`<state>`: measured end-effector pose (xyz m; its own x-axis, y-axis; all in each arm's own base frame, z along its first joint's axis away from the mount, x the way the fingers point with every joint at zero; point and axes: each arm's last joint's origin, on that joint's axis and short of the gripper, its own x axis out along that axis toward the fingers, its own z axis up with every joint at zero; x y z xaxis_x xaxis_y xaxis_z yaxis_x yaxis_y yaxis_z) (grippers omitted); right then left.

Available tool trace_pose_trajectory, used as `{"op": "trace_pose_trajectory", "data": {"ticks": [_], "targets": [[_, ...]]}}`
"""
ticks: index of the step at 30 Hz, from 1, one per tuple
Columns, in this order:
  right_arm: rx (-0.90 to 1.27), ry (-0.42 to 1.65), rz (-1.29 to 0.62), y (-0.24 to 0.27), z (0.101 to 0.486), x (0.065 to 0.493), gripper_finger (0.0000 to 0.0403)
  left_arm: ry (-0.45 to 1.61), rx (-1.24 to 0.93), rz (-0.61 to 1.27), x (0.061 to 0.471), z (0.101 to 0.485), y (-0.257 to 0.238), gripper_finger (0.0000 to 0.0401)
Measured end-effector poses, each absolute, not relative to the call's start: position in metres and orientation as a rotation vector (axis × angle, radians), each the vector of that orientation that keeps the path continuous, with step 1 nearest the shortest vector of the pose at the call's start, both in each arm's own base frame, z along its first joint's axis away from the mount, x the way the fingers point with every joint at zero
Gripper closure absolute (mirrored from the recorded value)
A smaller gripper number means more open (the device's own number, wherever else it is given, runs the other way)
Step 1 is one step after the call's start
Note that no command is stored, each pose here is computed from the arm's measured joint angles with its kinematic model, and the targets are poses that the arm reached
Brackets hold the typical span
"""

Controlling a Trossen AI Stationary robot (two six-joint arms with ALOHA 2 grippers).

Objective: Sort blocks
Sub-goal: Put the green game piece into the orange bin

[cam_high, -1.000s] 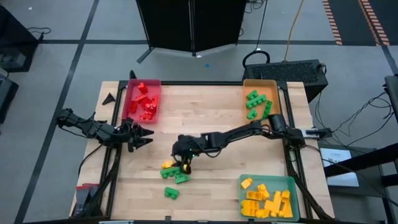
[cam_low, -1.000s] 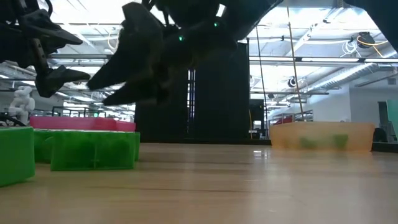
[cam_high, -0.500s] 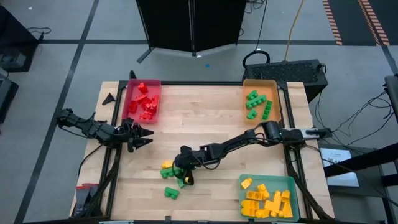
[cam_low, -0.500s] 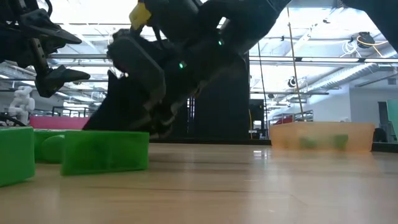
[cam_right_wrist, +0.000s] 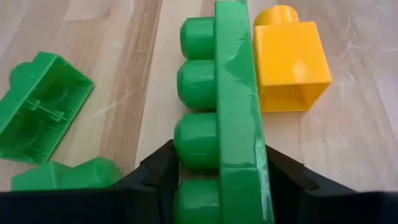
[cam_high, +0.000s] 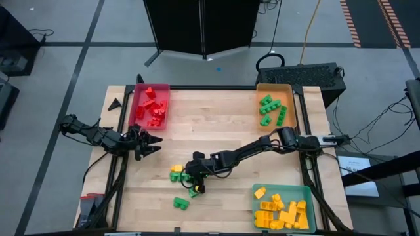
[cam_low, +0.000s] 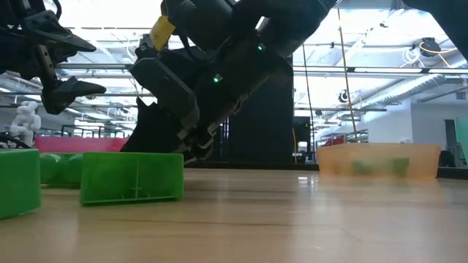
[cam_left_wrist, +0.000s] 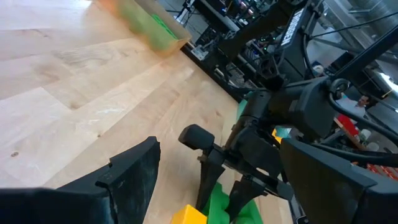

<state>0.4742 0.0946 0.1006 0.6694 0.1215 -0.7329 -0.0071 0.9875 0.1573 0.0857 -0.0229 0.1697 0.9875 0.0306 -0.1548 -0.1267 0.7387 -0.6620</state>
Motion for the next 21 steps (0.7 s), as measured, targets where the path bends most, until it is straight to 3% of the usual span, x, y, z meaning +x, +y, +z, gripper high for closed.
{"op": "trace_pose_trajectory", "data": {"ticks": [12,21], "targets": [[0.180,0.838,0.040,0.094,0.114,0.472,0.0246,0.136,-0.736,0.086,0.086,0.170,-0.023,0.0070],[0.152,0.700,0.036,0.080,0.193,0.463,0.0246,0.136,-0.736,0.086,0.086,0.170,-0.023,0.0070]]}}
